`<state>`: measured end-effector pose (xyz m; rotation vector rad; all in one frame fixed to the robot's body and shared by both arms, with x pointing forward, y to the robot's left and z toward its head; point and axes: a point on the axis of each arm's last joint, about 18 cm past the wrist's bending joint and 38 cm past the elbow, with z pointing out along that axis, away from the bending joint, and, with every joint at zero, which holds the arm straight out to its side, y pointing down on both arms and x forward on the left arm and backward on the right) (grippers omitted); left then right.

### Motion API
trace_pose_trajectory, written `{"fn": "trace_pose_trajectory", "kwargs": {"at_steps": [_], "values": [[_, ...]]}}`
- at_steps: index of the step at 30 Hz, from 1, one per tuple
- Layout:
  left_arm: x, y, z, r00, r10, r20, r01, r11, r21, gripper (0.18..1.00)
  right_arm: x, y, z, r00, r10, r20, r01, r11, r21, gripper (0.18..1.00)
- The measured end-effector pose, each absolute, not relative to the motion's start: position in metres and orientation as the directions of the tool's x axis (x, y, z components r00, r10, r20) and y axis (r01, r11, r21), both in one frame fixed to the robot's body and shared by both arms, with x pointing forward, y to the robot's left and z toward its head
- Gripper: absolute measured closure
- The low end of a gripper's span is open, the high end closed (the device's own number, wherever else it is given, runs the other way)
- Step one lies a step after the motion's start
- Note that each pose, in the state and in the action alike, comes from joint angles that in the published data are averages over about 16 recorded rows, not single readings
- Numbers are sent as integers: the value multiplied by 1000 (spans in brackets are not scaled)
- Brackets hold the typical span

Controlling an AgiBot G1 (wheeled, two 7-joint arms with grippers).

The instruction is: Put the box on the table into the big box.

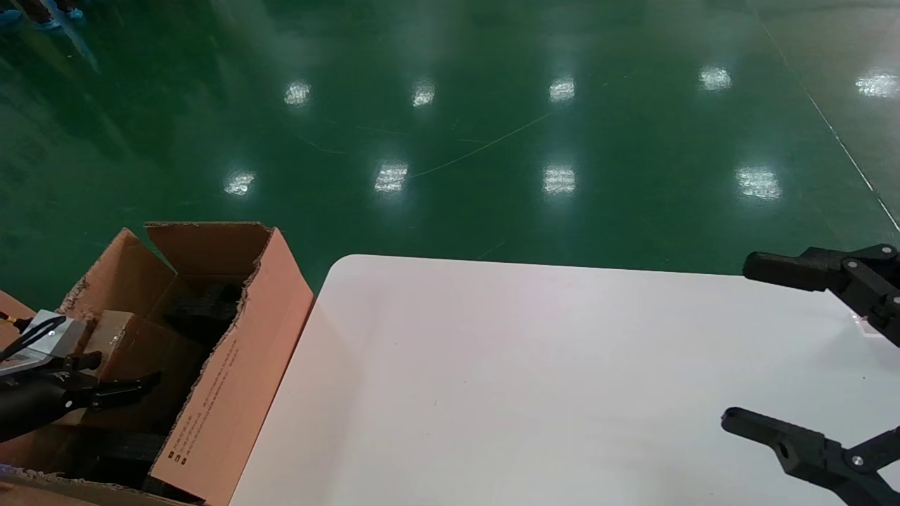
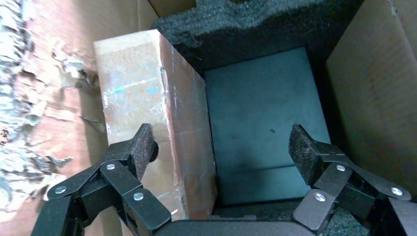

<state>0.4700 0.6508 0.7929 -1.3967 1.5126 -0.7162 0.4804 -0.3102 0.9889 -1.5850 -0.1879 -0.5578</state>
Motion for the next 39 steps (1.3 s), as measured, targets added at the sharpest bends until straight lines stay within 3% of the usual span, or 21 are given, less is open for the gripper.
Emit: {"fn": "trace_pose_trajectory", "kwargs": {"at_steps": [16,27,39], "values": [[493,633,870,15,-962,-274,-221,264,-939,184,480,-310,989,864,-211,457,444,-106,-890,178],[511,579,917,-146,-940,-307,-67,319,-945,184,480,-310,989,864,-211,457,444,-106,-890,178],[530,541,935,-284,-899,-333,25,340,-940,184,480,-310,989,864,-212,456,444,-106,-890,178]]}}
